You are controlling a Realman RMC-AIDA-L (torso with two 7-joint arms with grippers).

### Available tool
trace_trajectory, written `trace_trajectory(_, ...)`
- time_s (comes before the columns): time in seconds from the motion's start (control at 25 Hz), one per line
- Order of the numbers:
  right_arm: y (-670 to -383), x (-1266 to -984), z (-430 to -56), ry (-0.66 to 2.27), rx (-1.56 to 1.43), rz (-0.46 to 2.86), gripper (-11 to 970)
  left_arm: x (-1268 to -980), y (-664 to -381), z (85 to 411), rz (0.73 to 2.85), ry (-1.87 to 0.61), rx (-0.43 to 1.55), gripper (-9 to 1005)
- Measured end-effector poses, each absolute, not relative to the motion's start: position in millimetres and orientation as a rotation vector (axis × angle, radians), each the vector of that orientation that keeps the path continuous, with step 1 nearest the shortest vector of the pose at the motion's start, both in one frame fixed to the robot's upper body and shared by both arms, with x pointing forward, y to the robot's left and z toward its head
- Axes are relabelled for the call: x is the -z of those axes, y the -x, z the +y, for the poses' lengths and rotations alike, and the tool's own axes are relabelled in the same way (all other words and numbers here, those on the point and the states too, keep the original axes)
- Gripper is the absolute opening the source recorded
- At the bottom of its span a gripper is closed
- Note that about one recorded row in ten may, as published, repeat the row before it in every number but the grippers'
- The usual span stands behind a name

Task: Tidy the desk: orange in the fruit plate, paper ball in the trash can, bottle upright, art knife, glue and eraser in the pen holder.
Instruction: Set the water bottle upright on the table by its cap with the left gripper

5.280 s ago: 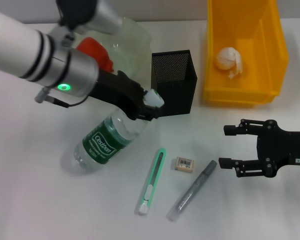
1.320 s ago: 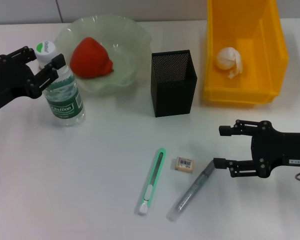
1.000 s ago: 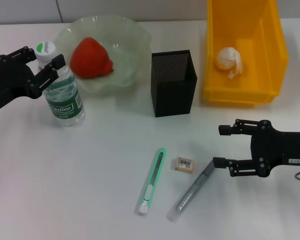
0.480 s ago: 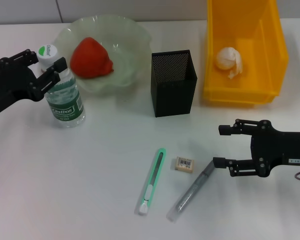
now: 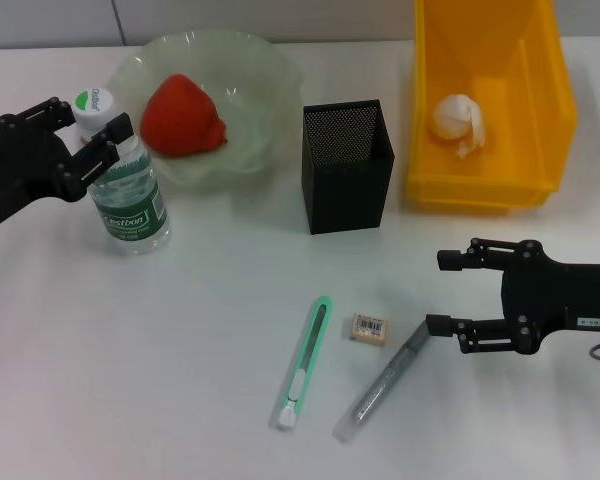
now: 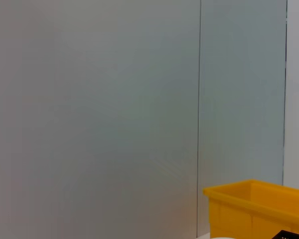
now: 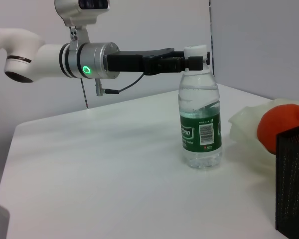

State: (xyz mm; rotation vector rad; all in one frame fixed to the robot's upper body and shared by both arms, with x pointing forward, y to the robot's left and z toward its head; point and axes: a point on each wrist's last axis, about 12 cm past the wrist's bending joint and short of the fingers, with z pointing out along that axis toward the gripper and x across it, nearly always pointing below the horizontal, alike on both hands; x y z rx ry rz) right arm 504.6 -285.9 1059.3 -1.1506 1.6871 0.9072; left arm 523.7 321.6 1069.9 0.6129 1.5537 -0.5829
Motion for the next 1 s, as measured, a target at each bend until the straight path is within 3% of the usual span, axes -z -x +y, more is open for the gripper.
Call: trace_trajectory(1.0, -505.5, -1059.9, -285.3, 1.153, -0.907, 1.684, 797, -1070.0, -523.6, 321.4, 1.553, -0.614, 0.584, 443)
